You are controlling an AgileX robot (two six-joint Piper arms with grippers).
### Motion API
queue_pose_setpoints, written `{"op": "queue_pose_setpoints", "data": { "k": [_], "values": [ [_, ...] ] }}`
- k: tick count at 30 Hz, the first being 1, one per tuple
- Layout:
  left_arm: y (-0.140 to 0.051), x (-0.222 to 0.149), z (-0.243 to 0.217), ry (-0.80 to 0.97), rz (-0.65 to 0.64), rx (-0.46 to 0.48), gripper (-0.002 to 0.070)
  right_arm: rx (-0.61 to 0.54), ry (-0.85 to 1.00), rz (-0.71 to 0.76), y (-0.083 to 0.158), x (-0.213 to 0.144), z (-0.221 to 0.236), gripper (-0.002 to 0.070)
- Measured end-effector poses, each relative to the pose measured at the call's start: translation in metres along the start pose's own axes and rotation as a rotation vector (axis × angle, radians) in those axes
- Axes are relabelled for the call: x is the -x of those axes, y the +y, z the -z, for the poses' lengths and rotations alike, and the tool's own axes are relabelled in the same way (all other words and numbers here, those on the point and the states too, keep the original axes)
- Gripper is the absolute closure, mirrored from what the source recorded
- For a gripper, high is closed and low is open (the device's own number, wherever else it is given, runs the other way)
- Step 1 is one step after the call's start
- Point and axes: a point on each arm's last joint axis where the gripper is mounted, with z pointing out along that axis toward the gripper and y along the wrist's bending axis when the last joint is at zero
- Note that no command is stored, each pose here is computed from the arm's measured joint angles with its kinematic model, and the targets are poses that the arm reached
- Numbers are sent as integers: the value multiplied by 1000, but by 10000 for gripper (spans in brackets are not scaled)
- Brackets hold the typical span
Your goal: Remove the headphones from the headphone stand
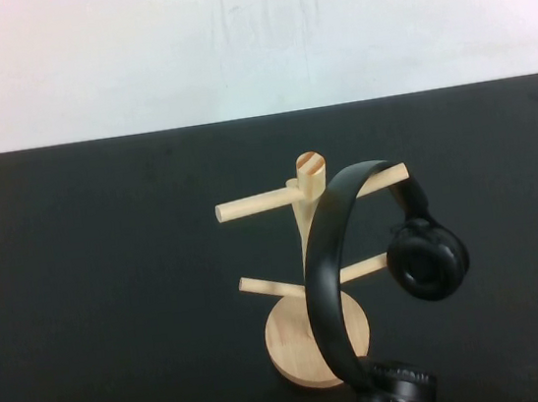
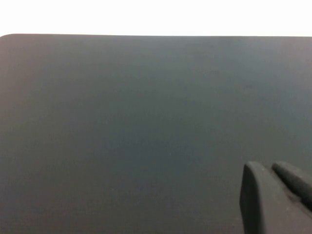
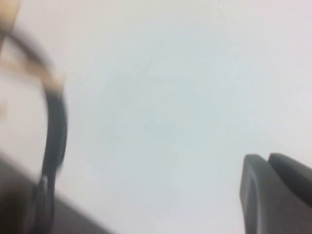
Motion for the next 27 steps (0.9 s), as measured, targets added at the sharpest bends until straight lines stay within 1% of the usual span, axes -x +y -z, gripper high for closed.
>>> {"op": "queue_pose_setpoints", "data": {
  "k": [3,5,7,10,14,18,21,24,27],
  "values": [
    [0,0,0,0,0,0,673,-64,-92,-173,-6,8,1,684],
    [0,0,0,0,0,0,673,-114,-183,-313,-13,15,2,684],
    [0,0,0,0,0,0,673,-150,-275,-423,-18,21,4,684],
    [0,0,0,0,0,0,673,-192,-388,-533,-25,28,8,684],
    [0,0,0,0,0,0,673,-223,-431,-593,-29,30,10,684],
    [0,0,0,0,0,0,673,-231,-445,-604,-31,30,11,684],
    [0,0,0,0,0,0,673,-232,-486,-657,-32,33,12,684],
    [0,0,0,0,0,0,673,-226,-583,-734,-36,39,16,684],
    [0,0,0,0,0,0,673,-236,-668,-753,-49,62,19,684]
  ]
}}
